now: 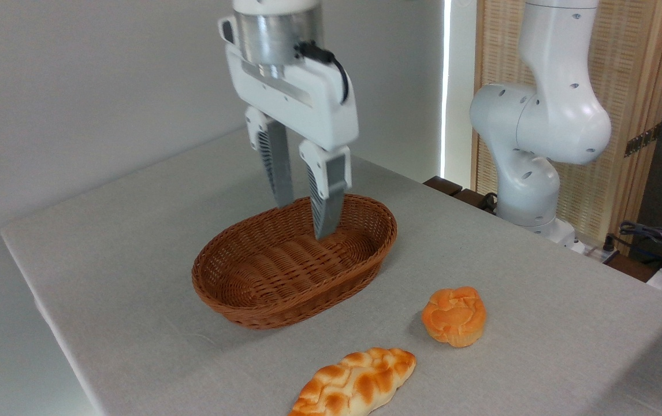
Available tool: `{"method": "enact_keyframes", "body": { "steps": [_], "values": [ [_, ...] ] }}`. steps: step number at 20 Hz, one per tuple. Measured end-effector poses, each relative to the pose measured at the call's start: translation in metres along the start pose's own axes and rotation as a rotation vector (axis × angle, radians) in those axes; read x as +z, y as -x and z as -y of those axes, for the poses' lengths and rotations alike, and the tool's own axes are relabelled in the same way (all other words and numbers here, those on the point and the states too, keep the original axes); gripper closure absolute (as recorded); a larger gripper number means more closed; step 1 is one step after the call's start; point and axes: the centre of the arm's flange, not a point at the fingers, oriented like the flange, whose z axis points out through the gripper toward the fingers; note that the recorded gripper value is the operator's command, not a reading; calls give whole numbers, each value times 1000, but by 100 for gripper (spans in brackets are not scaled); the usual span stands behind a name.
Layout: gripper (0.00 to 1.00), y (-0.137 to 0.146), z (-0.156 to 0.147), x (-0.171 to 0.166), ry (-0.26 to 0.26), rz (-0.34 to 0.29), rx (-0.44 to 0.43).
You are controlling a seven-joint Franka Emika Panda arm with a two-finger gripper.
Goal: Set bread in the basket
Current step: 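Move the open gripper from above the basket toward the braided bread roll, then lower the gripper onto the braided bread roll and close on it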
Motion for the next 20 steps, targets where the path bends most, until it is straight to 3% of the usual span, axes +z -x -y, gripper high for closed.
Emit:
{"method": "enact_keyframes", "body": {
  "steps": [2,5,7,13,17,20],
  "values": [
    [0,17,7,14,-18,-4,18],
    [0,40,31,43,-114,30,54],
    [0,45,39,72,-142,42,69],
    [0,38,59,138,-133,71,78],
    [0,46,69,150,-163,143,114],
    [0,48,73,161,-154,167,120]
  ]
}}
